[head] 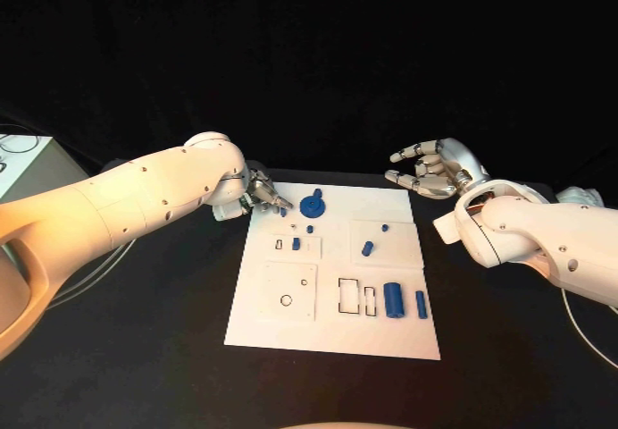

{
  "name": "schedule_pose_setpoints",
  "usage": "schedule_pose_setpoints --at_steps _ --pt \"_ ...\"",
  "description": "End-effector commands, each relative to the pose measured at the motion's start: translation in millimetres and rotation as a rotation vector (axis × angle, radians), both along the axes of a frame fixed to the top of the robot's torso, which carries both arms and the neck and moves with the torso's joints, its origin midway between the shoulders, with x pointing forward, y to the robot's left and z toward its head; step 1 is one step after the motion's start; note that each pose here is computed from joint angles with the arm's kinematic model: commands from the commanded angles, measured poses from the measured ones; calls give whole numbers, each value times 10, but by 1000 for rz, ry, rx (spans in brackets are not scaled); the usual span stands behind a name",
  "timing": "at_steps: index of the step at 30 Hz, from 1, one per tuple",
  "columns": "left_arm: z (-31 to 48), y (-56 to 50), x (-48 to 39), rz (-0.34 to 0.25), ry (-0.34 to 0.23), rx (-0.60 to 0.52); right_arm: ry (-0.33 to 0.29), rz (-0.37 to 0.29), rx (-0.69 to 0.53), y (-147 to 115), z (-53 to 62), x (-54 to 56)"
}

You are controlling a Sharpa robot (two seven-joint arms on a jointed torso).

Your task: Assemble the parts on the task board

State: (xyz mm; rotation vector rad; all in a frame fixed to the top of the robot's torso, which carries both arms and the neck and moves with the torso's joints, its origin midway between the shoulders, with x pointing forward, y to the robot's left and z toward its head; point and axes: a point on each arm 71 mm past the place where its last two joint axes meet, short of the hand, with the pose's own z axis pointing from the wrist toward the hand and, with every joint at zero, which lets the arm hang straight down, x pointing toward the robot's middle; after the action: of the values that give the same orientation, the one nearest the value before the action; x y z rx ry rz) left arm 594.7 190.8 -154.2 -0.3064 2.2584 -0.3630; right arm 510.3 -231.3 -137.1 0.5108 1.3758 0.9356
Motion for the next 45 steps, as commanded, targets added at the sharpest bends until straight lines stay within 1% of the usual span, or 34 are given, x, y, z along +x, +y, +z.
schedule_pose_setpoints --at_steps 1,8,19,25,32,39,45 --pt "-17 -42 -16 -26 22 -8 -4 11 -3 13 4 -4" --pt "-21 -35 -17 -20 21 -20 -4 11 -4 11 4 -4" --pt "-10 -1 -31 38 38 -152 0 10 -5 5 1 0" --pt "0 11 -56 51 39 -192 4 9 -7 -1 -3 5" --pt "8 41 -121 51 46 -206 8 5 -9 -19 -7 9" --pt "19 74 -227 38 50 -206 11 2 -11 -37 -10 14" --pt "27 91 -330 21 34 -187 13 -1 -12 -52 -12 17"
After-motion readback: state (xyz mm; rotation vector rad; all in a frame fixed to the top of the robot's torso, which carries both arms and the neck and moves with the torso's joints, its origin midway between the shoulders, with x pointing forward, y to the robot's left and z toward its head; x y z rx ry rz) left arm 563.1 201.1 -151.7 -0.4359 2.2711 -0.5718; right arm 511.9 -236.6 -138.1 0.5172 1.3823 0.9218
